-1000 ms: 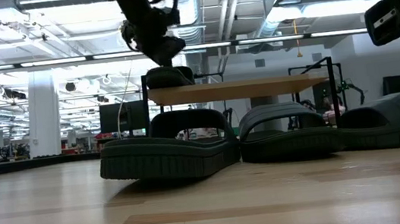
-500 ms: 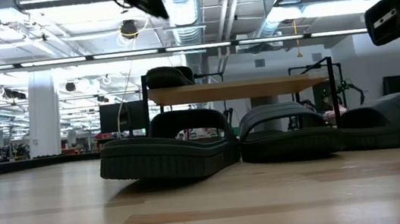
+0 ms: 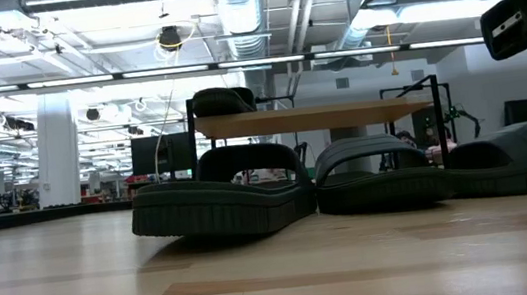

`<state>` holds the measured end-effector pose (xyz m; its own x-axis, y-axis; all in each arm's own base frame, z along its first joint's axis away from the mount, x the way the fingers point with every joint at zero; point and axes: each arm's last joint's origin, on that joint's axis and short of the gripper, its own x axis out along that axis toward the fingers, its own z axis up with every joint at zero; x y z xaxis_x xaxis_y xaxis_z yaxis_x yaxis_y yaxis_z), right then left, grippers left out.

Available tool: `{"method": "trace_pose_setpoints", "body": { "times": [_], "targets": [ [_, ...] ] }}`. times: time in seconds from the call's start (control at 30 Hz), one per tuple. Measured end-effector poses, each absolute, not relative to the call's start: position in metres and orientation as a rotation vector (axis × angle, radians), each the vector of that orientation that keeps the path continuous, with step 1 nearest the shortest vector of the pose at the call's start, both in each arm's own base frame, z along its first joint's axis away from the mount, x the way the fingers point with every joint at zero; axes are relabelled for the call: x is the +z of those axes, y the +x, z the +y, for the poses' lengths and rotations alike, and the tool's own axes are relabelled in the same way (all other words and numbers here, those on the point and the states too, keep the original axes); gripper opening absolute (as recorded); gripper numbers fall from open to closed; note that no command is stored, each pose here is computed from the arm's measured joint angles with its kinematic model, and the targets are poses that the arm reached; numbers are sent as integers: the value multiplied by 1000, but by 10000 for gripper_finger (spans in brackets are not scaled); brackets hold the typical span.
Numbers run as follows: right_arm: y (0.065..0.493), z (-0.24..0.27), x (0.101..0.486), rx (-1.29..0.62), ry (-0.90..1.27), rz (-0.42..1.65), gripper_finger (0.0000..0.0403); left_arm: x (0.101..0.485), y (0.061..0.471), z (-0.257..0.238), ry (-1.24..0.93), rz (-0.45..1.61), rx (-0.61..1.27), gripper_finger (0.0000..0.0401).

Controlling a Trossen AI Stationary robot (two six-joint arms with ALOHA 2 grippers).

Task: Pick and place slides into the shelf
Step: Put the black slide on the shelf

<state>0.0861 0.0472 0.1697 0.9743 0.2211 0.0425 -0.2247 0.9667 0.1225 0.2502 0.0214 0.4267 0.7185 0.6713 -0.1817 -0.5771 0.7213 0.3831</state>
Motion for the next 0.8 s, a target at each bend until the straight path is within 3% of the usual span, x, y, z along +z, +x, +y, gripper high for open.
{"method": "trace_pose_setpoints", "body": {
  "times": [0.4, 0.8],
  "targets": [
    [86, 47, 170, 226, 127, -29, 0, 456, 193, 14, 129, 92, 449, 153],
    [86, 47, 170, 225, 128, -29, 0, 409, 141, 13, 85, -116, 430, 153]
  ]
}}
